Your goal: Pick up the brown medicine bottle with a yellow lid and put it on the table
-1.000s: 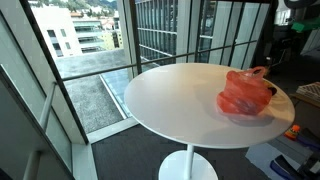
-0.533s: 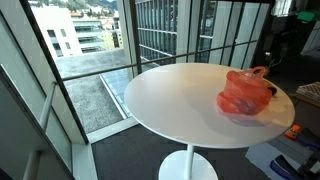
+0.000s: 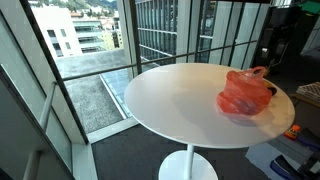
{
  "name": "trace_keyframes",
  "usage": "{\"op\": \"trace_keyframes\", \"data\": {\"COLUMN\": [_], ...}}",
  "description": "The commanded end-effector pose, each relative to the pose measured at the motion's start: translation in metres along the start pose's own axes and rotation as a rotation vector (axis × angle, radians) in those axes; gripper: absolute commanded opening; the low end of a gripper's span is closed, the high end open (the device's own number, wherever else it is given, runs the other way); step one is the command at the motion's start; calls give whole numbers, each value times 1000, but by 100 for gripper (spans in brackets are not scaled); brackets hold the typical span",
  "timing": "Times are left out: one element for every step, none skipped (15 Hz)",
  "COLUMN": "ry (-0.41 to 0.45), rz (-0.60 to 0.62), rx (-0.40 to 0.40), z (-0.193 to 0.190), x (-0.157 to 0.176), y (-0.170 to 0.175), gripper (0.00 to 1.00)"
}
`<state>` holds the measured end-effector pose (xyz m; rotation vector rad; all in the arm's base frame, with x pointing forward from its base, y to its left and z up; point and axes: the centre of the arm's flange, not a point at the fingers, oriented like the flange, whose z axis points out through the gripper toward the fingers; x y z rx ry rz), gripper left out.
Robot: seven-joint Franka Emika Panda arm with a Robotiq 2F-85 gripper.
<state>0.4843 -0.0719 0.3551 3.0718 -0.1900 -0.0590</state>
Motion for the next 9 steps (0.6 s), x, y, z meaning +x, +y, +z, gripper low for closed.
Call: {"op": "trace_keyframes", "data": {"ry": [74, 87, 96, 101, 105, 100, 83, 88, 91], "rz": [20, 20, 20, 20, 24, 27, 6, 8, 8], "rx": [29, 36, 44, 51, 55, 58, 43, 46, 46], "z": [-18, -22, -26, -29, -32, -33, -26, -28, -30], "x": [-26, -30, -33, -35, -37, -38, -25, -28, -29], "y": [-19, -22, -24, -25, -25, -24, -23, -23, -23], "gripper": [100, 100, 100, 100, 100, 100, 100, 100, 100]}}
